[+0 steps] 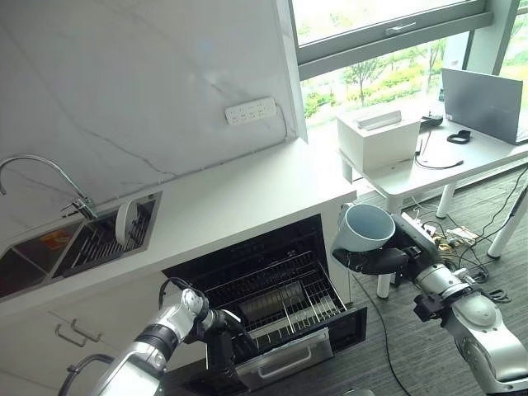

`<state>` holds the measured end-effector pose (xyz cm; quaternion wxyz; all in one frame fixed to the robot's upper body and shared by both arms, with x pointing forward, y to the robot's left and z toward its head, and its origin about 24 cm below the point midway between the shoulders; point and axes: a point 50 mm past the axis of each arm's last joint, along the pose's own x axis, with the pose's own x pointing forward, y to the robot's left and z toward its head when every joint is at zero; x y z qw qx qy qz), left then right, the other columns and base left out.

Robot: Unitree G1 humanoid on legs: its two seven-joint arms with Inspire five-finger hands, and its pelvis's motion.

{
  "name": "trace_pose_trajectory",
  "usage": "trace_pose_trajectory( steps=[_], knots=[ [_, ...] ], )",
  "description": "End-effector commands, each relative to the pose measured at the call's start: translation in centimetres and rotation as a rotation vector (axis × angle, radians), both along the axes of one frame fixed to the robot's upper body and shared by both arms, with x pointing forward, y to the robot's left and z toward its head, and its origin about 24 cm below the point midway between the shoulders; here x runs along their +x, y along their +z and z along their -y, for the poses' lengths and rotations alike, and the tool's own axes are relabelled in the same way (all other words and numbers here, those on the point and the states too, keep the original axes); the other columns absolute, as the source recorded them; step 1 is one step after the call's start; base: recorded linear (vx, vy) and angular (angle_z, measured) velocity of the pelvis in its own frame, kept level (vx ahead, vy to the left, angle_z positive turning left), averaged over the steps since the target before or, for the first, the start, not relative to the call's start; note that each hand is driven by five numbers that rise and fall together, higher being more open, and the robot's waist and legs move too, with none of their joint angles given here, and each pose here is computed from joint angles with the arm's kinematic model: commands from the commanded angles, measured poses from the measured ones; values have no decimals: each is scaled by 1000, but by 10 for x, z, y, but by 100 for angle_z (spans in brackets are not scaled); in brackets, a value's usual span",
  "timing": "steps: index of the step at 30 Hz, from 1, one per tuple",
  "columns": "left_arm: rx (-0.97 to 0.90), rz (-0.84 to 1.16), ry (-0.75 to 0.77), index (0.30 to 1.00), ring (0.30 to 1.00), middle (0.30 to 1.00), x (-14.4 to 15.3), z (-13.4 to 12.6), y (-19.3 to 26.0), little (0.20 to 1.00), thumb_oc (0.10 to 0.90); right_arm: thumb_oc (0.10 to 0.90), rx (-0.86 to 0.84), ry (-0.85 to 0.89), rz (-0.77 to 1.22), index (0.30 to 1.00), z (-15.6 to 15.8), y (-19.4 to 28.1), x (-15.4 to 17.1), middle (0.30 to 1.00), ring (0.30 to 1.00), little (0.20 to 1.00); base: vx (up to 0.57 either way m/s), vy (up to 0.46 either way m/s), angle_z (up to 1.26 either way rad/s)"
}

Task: Place the dishes in the dishwasher.

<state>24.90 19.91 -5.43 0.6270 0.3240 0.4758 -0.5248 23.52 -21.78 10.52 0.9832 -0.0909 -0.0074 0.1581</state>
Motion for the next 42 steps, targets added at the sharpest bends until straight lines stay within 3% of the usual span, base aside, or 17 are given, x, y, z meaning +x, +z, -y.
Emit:
trace_pose_trajectory(
  steps=[1, 4, 6, 9, 11, 14, 17, 24, 28, 42],
  knots=[
    [-18, -453, -156, 900, 900, 900, -98, 15, -52, 900, 800, 400, 31, 71, 427, 300, -19, 82, 11, 300, 300, 300, 10, -13, 12],
    [-67, -291, -83, 900, 900, 900, -79, 15, -42, 900, 800, 400, 30, 59, 426, 300, -18, 80, 10, 300, 300, 300, 4, -15, 13],
    [-151, 131, 185, 900, 900, 900, -26, 0, -4, 900, 800, 400, 31, 17, 428, 300, -12, 75, 7, 300, 300, 300, -2, -12, 3],
    [-279, 384, 382, 900, 900, 900, 2, -17, 42, 900, 800, 400, 27, -16, 438, 300, -3, 72, 1, 300, 300, 300, -16, -13, 12],
    [-369, 544, 510, 900, 900, 900, 10, -32, 71, 900, 800, 400, 26, -42, 445, 300, 4, 67, -3, 300, 300, 300, -14, -13, 18],
    [-637, 903, 850, 900, 900, 900, 13, -61, 118, 900, 800, 400, 25, -109, 452, 300, 14, 61, -5, 300, 300, 300, 34, -27, 30],
    [-887, 1023, 1041, 900, 900, 900, 5, -53, 135, 900, 800, 400, 28, -136, 426, 300, 10, 56, -1, 300, 300, 300, 67, -40, 38],
    [-1132, 1164, 1100, 900, 900, 900, -3, -33, 170, 900, 800, 400, 51, -175, 439, 300, -2, 55, 3, 300, 300, 300, -73, -48, 15],
    [-1259, 1285, 1052, 900, 900, 900, -5, -27, 198, 900, 800, 400, 69, -215, 449, 300, -9, 53, 9, 300, 300, 300, -157, -79, 11],
    [-1419, 1398, 924, 900, 900, 900, -9, -17, 234, 900, 800, 400, 100, -361, 281, 300, 2, 16, 31, 300, 300, 300, -29, -25, 4]
  ],
)
